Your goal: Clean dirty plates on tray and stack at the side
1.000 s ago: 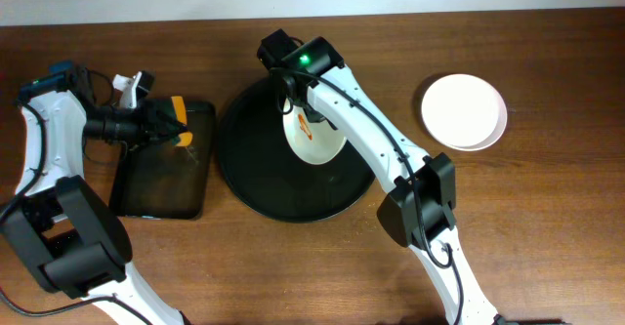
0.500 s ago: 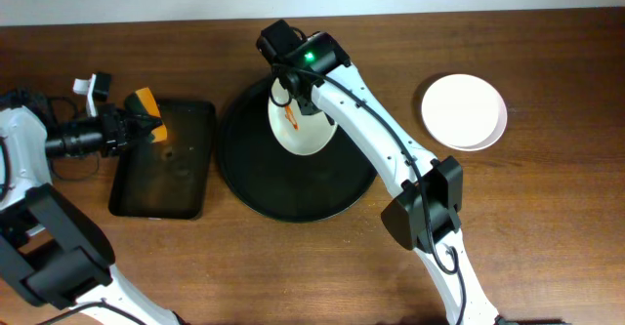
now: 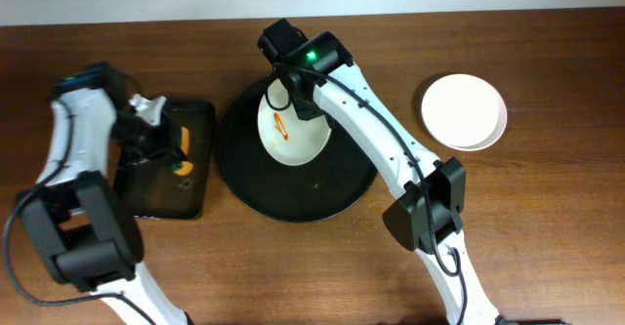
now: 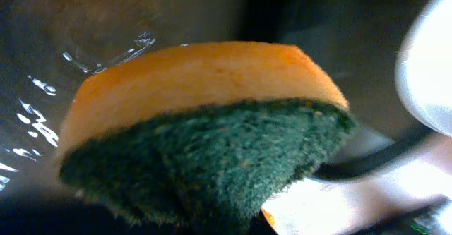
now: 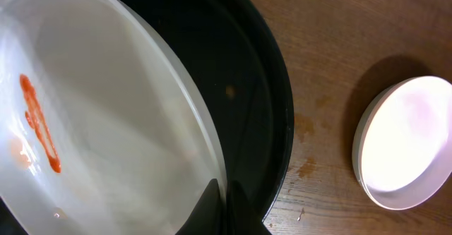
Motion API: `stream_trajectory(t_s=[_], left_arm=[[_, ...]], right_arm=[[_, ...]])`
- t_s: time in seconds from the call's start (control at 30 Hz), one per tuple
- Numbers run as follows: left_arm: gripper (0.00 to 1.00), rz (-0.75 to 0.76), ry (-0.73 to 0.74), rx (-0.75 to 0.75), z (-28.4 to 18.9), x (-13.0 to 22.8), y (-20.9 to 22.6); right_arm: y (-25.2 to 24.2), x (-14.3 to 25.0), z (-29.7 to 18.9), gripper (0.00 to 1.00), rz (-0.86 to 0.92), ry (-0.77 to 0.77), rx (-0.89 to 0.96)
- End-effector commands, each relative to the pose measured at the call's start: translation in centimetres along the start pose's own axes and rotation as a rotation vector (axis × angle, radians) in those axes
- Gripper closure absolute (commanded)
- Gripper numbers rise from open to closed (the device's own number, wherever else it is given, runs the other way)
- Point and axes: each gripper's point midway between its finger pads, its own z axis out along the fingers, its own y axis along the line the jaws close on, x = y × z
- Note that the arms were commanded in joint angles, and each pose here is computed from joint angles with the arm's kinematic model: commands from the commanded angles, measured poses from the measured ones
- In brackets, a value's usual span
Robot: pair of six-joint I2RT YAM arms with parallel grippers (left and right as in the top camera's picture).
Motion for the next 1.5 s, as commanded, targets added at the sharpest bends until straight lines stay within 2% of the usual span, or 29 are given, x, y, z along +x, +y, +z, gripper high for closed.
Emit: stream_trajectory(t_s=[0.0,0.13,0.27,0.4,0.5,0.63,0.73,0.8,0.9,1.0,1.17,1.33,1.47], left_arm=[[1.0,-0.097,0.038,-0.263,0.6,1.4,2.2],[1.0,-0.11,0.042,-0.288,3.4,1.9,2.9],[1.0,-0.138,0.076,-0.171,5.0,2.9,1.3],[1.0,-0.12,0.09,-0.155,6.0,3.4,0.5],[1.0,-0.115,0.097,-0.09,6.7,3.6,-0.7],[1.0,-0.107,0.085,-0.093,6.6,3.3,-0.7],[1.0,-0.086,0.02,-0.101,4.7,1.3,-1.2],[1.0,-0.057,-0.09,-0.161,0.3,-1.1,-1.7],[1.0,-0.032,-0.203,-0.217,-4.1,-2.7,-2.2],[1.0,-0.01,-0.234,-0.166,-4.8,-2.8,-4.1],[1.0,0.108,-0.27,0.051,-4.0,-3.8,-10.5],[1.0,0.237,-0.329,0.066,-2.4,-4.6,-16.7],[1.0,0.236,-0.366,0.034,-1.8,-4.8,-18.8]], right_arm=[[-1.0,-0.8,-2.6,0.96,0.017,-0.047,-0.04],[-0.5,-0.5,-2.2,0.96,0.047,-0.005,-0.155],[-1.4,-0.6,-1.8,0.96,0.071,0.009,-0.171],[-1.5,-0.4,-1.8,0.96,0.07,0.016,-0.169],[-1.5,-0.3,-1.8,0.96,0.069,0.02,-0.168],[-1.6,-0.2,-1.8,0.96,0.068,0.025,-0.166],[-1.6,-0.2,-1.8,0.96,0.067,0.026,-0.165],[-1.7,0.3,-1.8,0.96,0.047,0.042,-0.162],[-1.9,0.7,-1.7,0.96,0.014,0.055,-0.152],[-1.8,0.1,-1.8,0.96,0.024,0.034,-0.156],[-2.4,1.1,-1.6,0.96,0.11,0.087,-0.146],[-3.0,1.7,0.5,0.96,0.17,0.165,-0.219],[-2.0,3.0,2.3,0.96,0.206,0.253,-0.332]])
